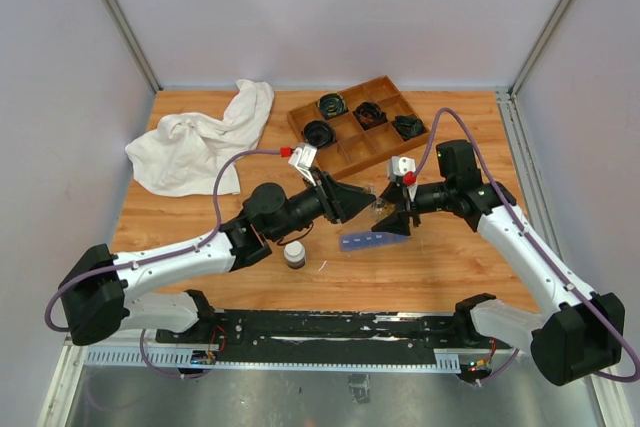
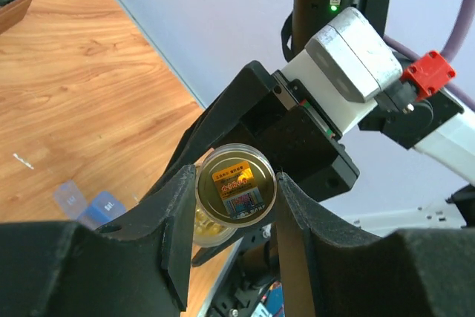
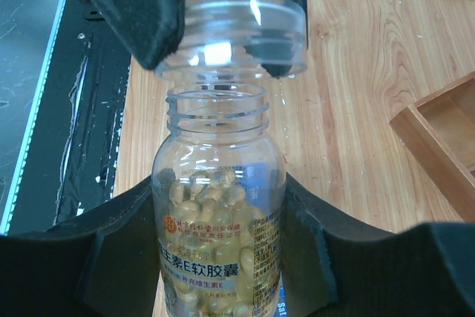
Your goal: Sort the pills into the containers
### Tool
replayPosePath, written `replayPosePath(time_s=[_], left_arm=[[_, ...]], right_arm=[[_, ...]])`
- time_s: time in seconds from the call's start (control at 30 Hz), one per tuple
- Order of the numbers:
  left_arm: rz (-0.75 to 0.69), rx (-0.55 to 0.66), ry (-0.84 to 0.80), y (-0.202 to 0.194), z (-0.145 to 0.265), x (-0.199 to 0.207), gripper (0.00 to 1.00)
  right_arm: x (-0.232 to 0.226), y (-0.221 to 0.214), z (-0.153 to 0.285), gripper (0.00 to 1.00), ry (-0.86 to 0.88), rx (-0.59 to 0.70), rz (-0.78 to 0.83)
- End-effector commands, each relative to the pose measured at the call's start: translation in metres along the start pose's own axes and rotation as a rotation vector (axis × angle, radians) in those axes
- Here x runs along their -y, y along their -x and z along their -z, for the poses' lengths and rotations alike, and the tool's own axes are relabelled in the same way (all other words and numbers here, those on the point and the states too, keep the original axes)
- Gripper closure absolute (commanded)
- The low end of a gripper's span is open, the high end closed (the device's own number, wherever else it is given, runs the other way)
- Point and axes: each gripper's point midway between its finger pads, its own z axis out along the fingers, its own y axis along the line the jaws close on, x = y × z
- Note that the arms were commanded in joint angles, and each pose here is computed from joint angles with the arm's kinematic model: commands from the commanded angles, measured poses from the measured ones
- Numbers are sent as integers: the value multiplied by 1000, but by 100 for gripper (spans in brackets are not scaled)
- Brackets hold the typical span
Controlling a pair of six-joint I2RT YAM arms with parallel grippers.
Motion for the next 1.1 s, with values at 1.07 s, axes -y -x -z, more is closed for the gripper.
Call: replayPosePath(time_s=[1.07], left_arm=[[185,-254,1328,-15,100,-342,67]], right_arm=[[61,258,172,99,-686,696,105]])
